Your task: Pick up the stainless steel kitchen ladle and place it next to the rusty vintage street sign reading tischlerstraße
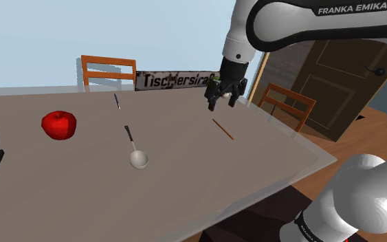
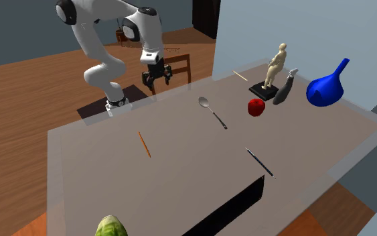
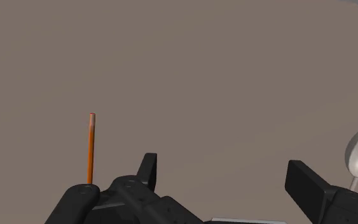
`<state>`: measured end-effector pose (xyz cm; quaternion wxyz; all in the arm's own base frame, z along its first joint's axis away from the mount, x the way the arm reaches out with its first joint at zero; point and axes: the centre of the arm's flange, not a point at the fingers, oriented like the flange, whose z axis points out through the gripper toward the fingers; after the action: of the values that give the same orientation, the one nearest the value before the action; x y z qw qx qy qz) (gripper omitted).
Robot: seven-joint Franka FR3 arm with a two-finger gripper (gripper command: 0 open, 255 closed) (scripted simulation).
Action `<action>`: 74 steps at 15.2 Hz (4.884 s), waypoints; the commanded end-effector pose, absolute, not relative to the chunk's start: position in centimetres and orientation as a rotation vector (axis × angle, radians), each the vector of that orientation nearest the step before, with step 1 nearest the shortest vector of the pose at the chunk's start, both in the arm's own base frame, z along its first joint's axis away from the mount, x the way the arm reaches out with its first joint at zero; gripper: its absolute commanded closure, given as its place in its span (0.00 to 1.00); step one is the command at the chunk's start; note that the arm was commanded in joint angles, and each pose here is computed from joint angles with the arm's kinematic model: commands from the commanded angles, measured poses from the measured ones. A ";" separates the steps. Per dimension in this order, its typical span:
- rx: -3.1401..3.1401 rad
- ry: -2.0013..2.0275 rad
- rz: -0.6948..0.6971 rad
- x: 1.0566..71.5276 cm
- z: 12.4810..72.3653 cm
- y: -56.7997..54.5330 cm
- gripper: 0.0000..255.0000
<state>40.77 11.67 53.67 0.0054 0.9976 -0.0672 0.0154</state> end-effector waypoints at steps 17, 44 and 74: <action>3.206 -0.325 0.000 53.9 42.0 26.5 0.00; 3.237 -0.371 -0.021 59.4 33.7 32.9 1.00; 3.237 -0.371 -0.020 59.4 46.4 32.9 1.00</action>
<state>59.45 32.81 45.83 -0.0585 0.9918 -0.1138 -0.0060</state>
